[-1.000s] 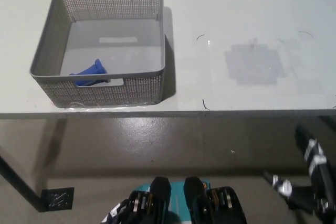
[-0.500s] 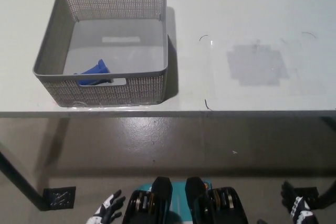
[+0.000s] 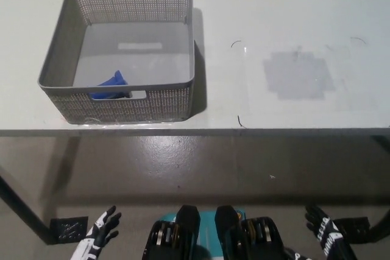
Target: Use the right hand to pick up a chess pieces and put it into a container on the left hand side
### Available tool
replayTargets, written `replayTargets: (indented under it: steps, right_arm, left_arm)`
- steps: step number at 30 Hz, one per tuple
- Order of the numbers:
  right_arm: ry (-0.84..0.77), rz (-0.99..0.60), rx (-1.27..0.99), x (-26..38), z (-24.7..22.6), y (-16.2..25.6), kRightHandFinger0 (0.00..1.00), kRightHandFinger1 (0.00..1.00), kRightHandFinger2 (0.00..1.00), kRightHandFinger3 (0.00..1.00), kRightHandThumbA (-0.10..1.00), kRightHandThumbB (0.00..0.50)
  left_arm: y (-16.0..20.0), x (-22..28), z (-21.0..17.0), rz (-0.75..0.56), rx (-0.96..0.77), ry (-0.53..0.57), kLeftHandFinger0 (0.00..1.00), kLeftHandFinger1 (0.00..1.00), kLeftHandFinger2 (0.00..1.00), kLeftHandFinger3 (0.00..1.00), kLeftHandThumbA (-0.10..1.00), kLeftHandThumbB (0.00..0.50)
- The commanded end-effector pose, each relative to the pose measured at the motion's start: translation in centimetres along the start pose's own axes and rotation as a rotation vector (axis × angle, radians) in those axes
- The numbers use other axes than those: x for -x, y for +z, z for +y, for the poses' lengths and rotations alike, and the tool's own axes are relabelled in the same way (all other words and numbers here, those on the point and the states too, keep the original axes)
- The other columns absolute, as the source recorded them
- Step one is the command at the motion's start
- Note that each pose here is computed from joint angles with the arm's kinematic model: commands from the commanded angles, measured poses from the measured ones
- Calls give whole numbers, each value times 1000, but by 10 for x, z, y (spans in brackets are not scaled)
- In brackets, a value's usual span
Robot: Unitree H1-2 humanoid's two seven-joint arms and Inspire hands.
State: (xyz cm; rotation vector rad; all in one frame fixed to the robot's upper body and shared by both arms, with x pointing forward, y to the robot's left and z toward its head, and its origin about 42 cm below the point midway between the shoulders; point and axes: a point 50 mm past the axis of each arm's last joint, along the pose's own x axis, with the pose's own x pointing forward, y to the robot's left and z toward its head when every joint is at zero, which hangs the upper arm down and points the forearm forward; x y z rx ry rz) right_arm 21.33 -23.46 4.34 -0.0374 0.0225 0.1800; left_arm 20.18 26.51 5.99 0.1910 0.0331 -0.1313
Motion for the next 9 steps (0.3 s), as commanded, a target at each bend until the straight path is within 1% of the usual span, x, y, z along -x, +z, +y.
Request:
replayTargets:
  steps: [1,9]
  right_arm:
    - [44,-53,2,-10,0,8,1000,1000,1000,1000,994,377]
    - [56,-60,5,-14,-1,13,1000,1000,1000,1000,975,348]
  left_arm:
    - [8,-1,8,-71,3,49,1000,1000,1000,1000,1000,220]
    - [10,-2,8,-78,6,44,1000,1000,1000,1000,1000,216]
